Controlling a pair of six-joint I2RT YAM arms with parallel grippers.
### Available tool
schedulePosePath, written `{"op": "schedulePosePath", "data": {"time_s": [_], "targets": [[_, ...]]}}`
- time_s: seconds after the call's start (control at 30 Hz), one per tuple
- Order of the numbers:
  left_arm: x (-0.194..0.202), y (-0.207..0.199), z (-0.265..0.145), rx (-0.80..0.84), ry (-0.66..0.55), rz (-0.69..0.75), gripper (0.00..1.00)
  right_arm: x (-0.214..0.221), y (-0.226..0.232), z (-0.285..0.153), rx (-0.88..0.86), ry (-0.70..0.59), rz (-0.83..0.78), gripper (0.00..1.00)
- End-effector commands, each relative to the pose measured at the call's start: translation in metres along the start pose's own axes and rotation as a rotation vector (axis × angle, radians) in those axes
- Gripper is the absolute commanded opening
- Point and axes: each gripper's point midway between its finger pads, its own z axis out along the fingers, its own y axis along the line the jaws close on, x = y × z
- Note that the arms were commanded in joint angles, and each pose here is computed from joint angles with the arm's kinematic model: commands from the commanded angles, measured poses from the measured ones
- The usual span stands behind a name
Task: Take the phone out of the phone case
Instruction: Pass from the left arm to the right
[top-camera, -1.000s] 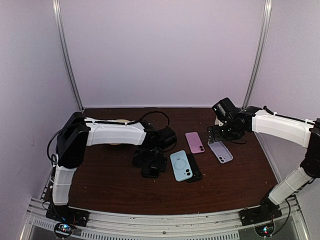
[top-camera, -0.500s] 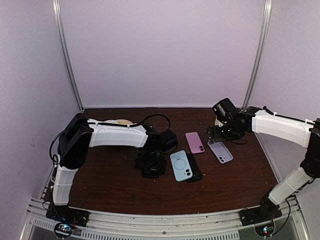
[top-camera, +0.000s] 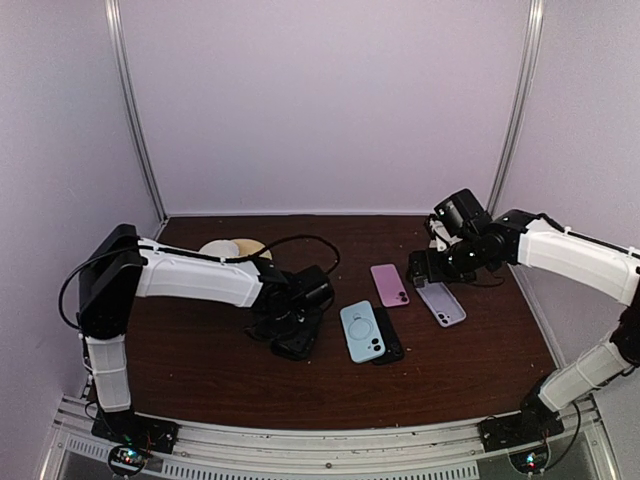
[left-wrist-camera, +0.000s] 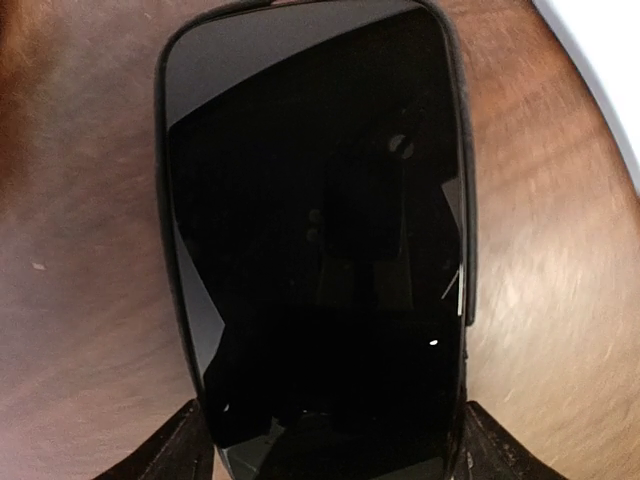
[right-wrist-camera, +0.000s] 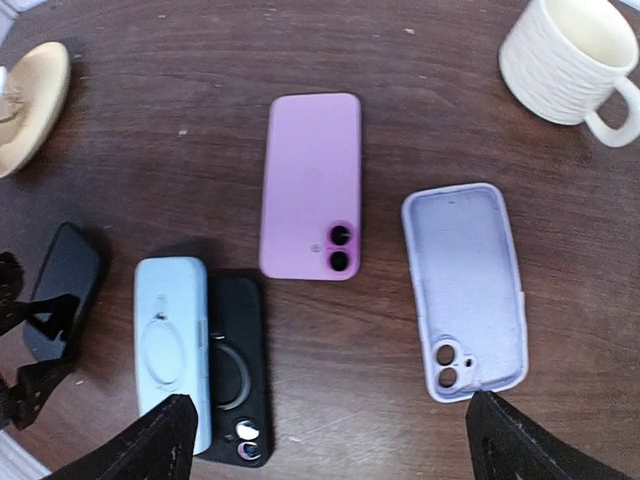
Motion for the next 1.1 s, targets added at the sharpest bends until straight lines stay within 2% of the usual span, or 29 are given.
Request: {"op": "schedulePosePath", "data": {"time_s": [0.0, 0.1, 0.33, 0.6, 0.8, 1.0, 1.07], "targets": [[-0.037, 0.002, -0.042, 0.035, -0.226, 0.185, 0.67, 0.002, 0.048, -0.026, -0.303, 0.018, 0.03, 0.99], [-0.045, 0.002, -0.059, 0.055, -0.312, 0.254, 0.67, 0.009, 0.075, -0.039, -0.47, 0.043, 0.063, 0.99], [-0.056, -0.013, -0.097, 0.167, -0.465, 0.362, 0.67, 0.017, 0.118, -0.051, -0.716, 0.072, 0.179, 0.99], [-0.052, -0.035, -0.112, 0.239, -0.519, 0.444, 0.66, 0.023, 0.157, -0.033, -0.83, 0.169, 0.226, 0.95], [-0.044, -0.045, -0.116, 0.276, -0.535, 0.462, 0.66, 0.032, 0.174, -0.015, -0.835, 0.221, 0.229, 0.9], [-0.037, -0.05, -0.116, 0.293, -0.54, 0.48, 0.65, 0.037, 0.187, -0.001, -0.844, 0.253, 0.227, 0.76], [-0.036, -0.051, -0.114, 0.296, -0.539, 0.481, 0.65, 0.038, 0.189, 0.003, -0.852, 0.259, 0.229, 0.68]]}}
